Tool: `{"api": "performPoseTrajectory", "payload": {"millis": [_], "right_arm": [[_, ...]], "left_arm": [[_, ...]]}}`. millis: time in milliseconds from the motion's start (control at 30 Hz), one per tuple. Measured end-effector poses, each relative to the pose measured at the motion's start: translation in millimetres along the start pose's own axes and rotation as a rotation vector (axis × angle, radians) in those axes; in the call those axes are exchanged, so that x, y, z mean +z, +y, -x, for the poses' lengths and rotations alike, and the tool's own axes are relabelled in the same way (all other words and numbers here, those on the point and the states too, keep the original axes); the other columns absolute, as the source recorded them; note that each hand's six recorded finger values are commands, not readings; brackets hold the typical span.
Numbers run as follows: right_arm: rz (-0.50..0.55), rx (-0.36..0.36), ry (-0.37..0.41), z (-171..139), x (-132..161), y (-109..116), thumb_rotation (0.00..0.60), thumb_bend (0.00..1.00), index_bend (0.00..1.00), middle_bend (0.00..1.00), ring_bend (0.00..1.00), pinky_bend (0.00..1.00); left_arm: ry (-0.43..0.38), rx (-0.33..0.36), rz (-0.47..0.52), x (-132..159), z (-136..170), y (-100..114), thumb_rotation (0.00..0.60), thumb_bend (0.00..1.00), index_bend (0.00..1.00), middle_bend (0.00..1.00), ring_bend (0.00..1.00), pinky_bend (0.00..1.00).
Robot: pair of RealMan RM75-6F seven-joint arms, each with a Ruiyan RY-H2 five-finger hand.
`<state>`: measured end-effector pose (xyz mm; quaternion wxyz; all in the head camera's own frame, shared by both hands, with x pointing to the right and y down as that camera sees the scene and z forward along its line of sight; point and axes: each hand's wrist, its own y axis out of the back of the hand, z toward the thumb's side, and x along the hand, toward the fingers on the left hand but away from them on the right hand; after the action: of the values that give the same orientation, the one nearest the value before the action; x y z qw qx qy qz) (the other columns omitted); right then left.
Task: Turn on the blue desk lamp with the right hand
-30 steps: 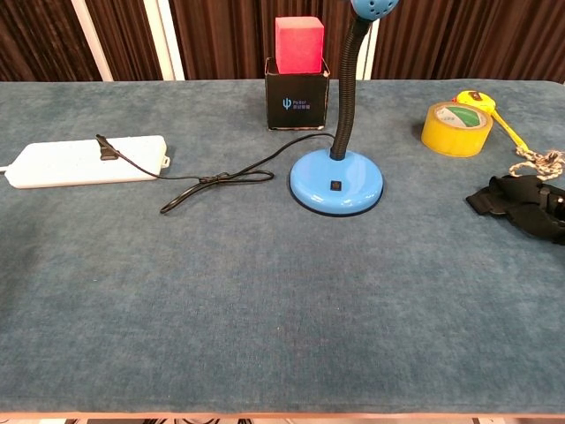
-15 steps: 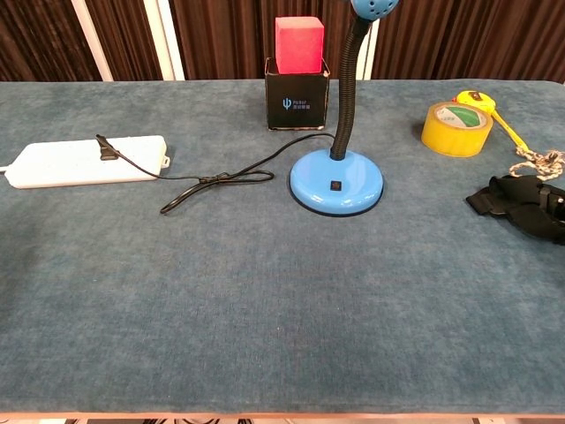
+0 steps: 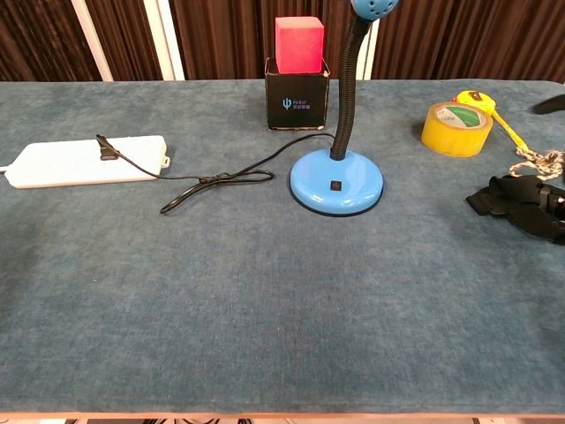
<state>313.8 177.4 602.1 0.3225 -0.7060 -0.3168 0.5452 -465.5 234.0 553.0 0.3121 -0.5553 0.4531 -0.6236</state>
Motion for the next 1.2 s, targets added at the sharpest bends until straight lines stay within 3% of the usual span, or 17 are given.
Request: {"api": "performPoseTrajectory", "payload": {"millis": [133,300,600,1200], "right_arm": [[0.005,0.034,0.012,23.5,20.2,-9.0,0.600,0.73,0.00,0.67,0.74,0.63],[0.003,0.086,0.036,49.4,46.8,-25.3,0.600,0.83,0.00,0.70,0.76,0.68],[0.005,0.137,0.058,86.8,81.5,-47.6,0.600,0.85,0.00,0.70,0.76,0.75],[0.008,0.197,0.102,97.8,117.7,-69.2,0.600,0.85,0.00,0.70,0.76,0.86]], "left_arm": [[0.000,0.001,0.000,0.1,-0.1,0.1,0.600,0.64,0.15,0.02,0.00,0.00],[0.007,-0.006,0.000,-1.0,-1.4,-1.4,0.600,0.64,0.15,0.02,0.00,0.00],[0.011,-0.008,0.002,-2.3,-2.5,-1.4,0.600,0.64,0.15,0.02,0.00,0.00],[0.013,-0.017,0.003,-2.6,-2.5,-2.5,0.600,0.64,0.15,0.02,0.00,0.00]]}}
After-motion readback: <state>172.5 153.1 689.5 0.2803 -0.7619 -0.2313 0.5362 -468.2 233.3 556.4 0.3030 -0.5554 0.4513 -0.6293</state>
